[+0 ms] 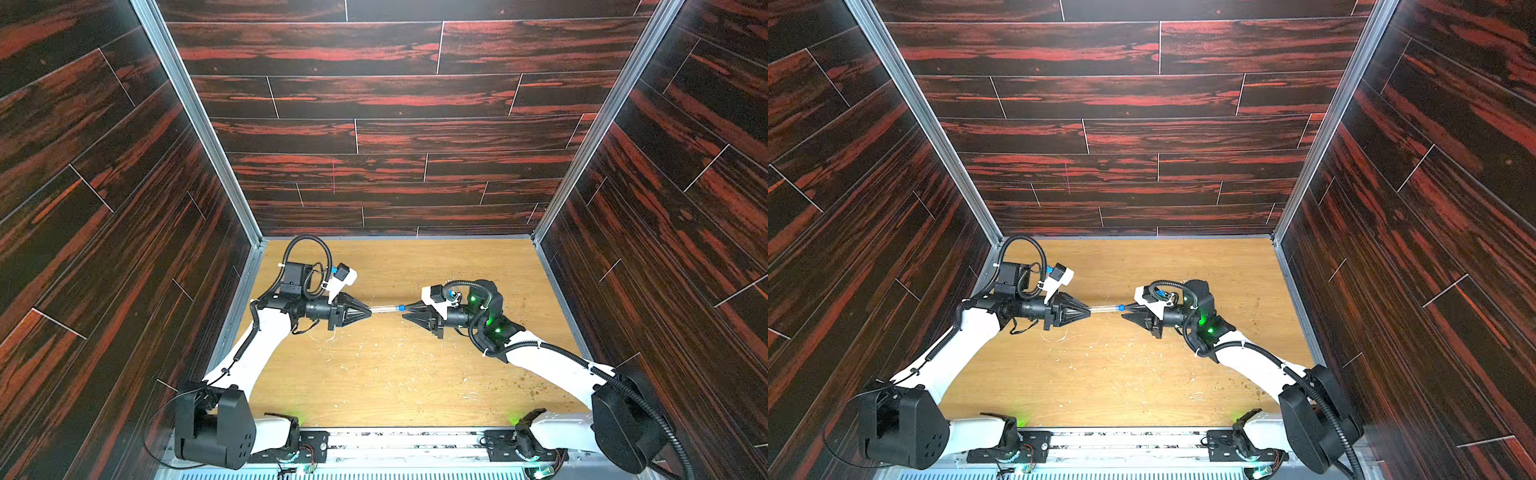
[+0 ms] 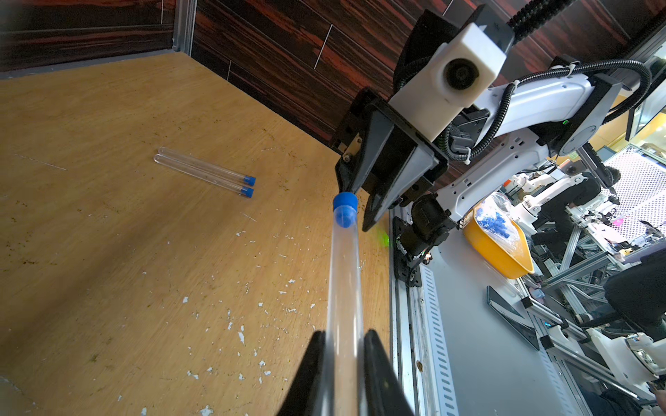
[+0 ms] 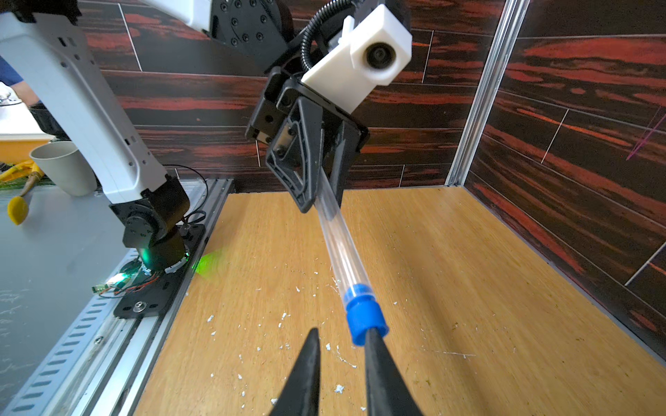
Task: Insert stoppers into test tubes
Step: Insert the stopper into the test tube.
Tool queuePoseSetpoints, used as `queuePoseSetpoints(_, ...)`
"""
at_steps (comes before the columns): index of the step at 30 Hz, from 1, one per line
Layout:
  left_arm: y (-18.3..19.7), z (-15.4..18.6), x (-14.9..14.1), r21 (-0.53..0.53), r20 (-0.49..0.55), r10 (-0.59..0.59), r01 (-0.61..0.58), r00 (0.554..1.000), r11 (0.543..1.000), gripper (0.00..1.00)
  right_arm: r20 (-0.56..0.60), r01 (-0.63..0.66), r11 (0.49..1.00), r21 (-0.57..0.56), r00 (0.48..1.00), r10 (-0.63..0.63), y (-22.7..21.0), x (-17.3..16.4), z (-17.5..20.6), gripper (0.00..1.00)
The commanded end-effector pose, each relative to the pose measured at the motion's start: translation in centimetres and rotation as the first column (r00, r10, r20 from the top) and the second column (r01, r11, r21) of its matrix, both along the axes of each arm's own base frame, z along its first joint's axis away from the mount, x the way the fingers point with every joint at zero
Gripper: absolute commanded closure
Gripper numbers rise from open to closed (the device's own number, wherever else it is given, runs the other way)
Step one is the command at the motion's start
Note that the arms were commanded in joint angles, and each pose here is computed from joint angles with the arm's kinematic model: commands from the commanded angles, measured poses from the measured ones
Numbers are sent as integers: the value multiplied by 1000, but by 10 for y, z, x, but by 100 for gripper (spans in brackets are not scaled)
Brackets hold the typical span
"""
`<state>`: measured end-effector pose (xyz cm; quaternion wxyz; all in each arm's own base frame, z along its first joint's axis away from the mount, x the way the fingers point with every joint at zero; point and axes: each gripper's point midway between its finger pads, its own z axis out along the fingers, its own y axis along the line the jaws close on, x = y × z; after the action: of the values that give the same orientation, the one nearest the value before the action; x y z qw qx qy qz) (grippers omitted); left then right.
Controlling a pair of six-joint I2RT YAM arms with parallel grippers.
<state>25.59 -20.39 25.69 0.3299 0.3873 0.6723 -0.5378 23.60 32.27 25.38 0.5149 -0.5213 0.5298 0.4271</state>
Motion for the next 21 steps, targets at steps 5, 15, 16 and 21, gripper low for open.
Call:
queuePoseSetpoints(5, -3, 17, -6, -25, 57, -33, 34, 998, 999, 100, 40, -91, 996, 12, 995, 90, 14, -10, 12, 81)
queuePoseSetpoints(15, -4, 16, -7, -25, 56, -39, 40, 998, 999, 100, 56, -126, 992, 7, 991, 125, 25, -12, 15, 84)
queuePoseSetpoints(16, -4, 16, -6, -24, 56, -38, 39, 998, 999, 100, 58, -129, 992, 4, 990, 128, 26, -12, 15, 84)
queuePoseSetpoints(21, -5, 15, -6, -22, 57, -39, 40, 998, 999, 100, 66, -145, 989, 4, 987, 145, 30, -12, 17, 86)
